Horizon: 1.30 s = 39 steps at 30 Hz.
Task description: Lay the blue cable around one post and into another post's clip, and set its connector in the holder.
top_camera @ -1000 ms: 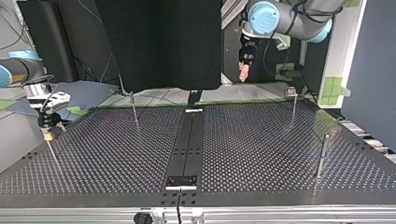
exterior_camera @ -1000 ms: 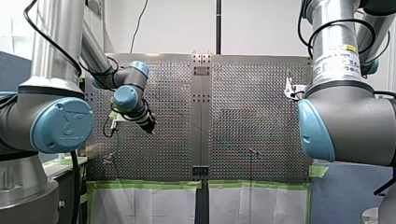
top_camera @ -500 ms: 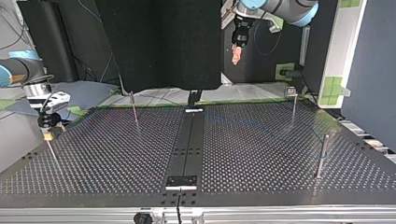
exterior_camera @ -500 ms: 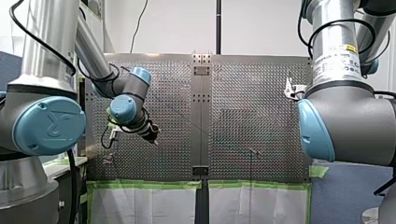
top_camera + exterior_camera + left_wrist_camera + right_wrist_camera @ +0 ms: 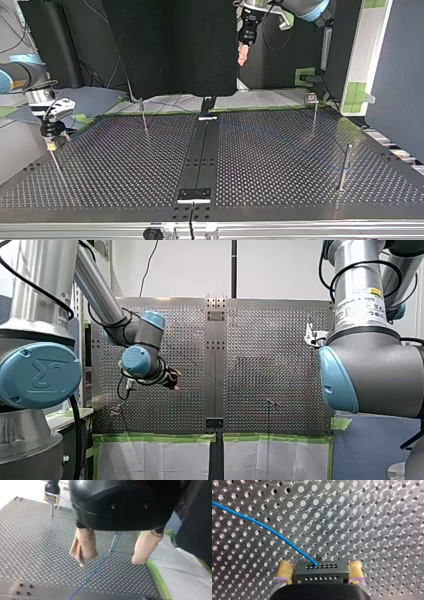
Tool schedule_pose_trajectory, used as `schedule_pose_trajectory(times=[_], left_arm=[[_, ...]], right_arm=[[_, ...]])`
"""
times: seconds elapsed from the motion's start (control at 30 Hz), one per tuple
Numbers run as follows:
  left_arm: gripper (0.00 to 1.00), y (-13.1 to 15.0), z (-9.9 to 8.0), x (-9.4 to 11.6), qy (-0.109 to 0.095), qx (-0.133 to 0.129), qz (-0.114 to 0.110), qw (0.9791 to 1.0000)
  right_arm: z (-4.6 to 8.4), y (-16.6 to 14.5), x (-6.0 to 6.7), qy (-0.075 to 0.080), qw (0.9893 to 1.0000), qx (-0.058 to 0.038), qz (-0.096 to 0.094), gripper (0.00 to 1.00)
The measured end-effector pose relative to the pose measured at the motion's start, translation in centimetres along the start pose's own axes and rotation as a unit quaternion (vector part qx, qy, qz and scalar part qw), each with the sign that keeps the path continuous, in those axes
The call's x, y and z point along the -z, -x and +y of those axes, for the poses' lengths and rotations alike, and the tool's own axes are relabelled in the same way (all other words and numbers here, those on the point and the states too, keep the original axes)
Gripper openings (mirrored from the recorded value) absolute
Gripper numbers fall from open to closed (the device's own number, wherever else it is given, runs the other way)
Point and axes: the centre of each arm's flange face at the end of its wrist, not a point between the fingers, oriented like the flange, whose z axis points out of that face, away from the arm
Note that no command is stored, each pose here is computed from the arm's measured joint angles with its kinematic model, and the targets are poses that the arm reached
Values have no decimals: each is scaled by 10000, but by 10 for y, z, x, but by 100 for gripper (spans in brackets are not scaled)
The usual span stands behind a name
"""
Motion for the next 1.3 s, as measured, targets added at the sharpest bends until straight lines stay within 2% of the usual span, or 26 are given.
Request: schedule_pose_trajectory(times=[0.23, 0.5, 0.9, 1.13, 1.3], left_arm=[[100, 7, -2, -7, -15, 142, -345, 9993], [100, 12, -4, -14, -5, 269, -667, 9974], [100, -15, -8, -31, 81, 405, -730, 9965], [100, -34, -4, -42, 363, 445, -763, 9954], [100, -35, -2, -47, 495, 518, -933, 9931]], right_arm=[[0, 0, 0, 0, 10000, 0, 0, 100], [0, 0, 0, 0, 10000, 0, 0, 100], [0, 0, 0, 0, 10000, 0, 0, 100], [0, 0, 0, 0, 10000, 0, 0, 100], [0, 0, 0, 0, 10000, 0, 0, 100]])
